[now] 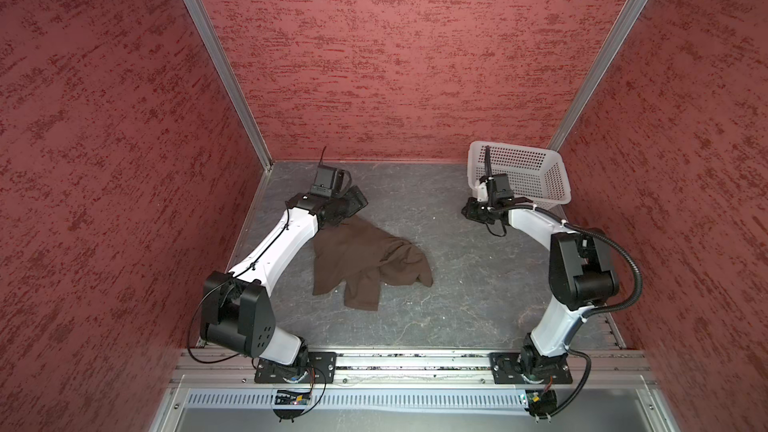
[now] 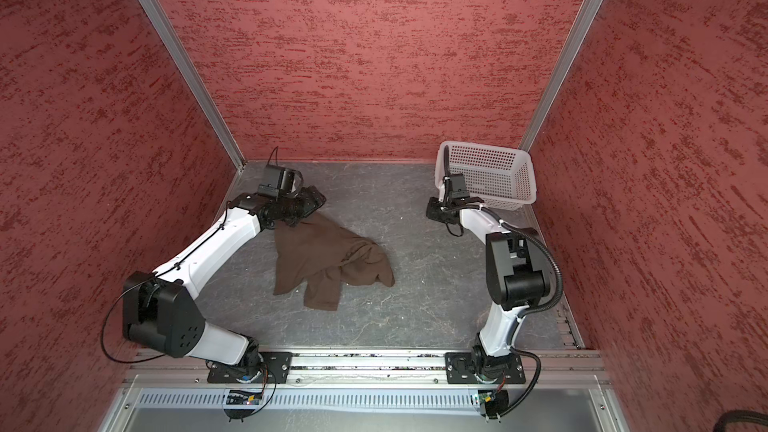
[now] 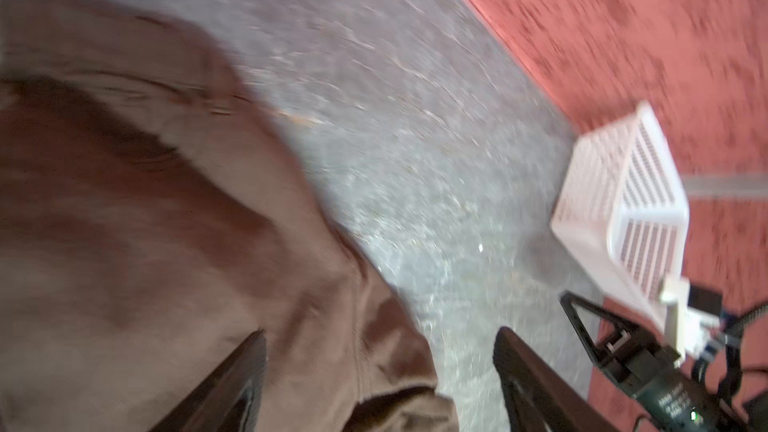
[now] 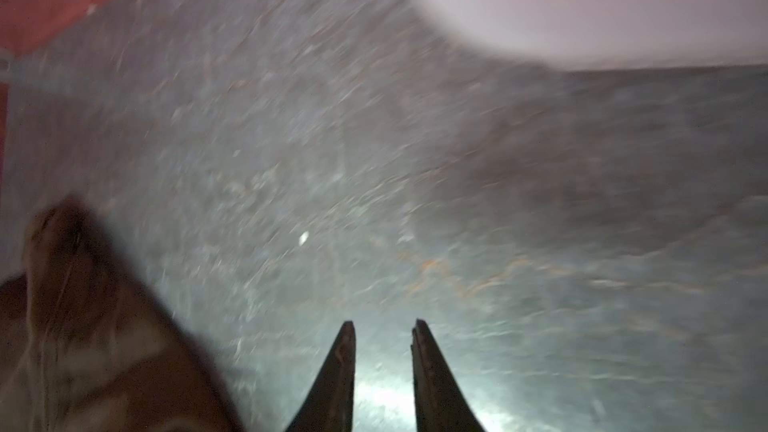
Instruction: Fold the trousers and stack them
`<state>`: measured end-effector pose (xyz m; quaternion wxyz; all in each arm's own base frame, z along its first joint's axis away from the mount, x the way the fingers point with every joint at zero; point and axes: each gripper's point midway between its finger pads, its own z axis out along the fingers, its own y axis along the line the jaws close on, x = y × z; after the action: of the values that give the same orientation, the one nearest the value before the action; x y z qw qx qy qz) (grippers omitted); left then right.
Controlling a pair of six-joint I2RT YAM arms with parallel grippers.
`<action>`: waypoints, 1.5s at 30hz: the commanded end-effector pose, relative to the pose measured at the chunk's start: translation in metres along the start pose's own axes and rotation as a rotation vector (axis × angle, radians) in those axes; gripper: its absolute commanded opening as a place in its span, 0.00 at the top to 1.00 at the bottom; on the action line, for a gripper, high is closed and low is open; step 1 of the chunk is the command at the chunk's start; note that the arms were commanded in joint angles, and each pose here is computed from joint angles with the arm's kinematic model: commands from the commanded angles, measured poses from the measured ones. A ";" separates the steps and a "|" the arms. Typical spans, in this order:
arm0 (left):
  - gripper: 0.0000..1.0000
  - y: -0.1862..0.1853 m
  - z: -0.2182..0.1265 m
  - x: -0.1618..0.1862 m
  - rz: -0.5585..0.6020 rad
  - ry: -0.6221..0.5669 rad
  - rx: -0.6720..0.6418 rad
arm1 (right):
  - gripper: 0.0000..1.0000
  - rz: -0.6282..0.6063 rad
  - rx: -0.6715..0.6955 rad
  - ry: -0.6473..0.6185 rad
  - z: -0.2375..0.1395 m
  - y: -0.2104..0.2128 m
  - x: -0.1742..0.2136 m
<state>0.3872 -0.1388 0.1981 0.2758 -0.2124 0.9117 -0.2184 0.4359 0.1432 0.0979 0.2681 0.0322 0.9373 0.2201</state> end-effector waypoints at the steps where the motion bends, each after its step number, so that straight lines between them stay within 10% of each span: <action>1: 0.14 0.043 0.005 0.020 0.103 0.065 -0.188 | 0.62 -0.161 -0.116 0.005 -0.009 0.057 0.020; 8: 0.10 0.109 -0.012 0.012 -0.057 0.008 -0.341 | 0.39 -0.338 -0.244 0.066 0.009 0.147 0.076; 14: 0.34 0.147 -0.027 -0.007 -0.169 -0.086 -0.400 | 0.58 -0.517 -0.356 0.005 -0.004 0.217 0.096; 20: 0.22 0.155 0.004 -0.009 -0.232 -0.063 -0.321 | 0.48 -0.531 -0.348 0.014 0.009 0.232 0.104; 23: 0.52 0.148 0.031 -0.001 -0.237 0.025 -0.291 | 0.43 -0.516 -0.355 0.053 0.016 0.235 0.110; 28: 0.99 0.114 0.045 -0.003 -0.160 0.078 -0.246 | 0.43 -0.501 -0.365 0.016 0.007 0.242 0.099; 35: 1.00 -0.007 -0.016 -0.045 -0.041 -0.027 0.011 | 0.48 -0.631 -0.329 -0.124 -0.023 0.268 0.097; 45: 1.00 -0.103 -0.153 -0.091 0.037 -0.331 0.231 | 0.20 -0.608 -0.340 -0.324 -0.072 0.287 0.069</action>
<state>0.3948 -0.1460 0.3600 0.3967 -0.1861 0.8537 -0.2815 0.3119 0.3953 0.2091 0.4144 -0.2792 0.8193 0.2812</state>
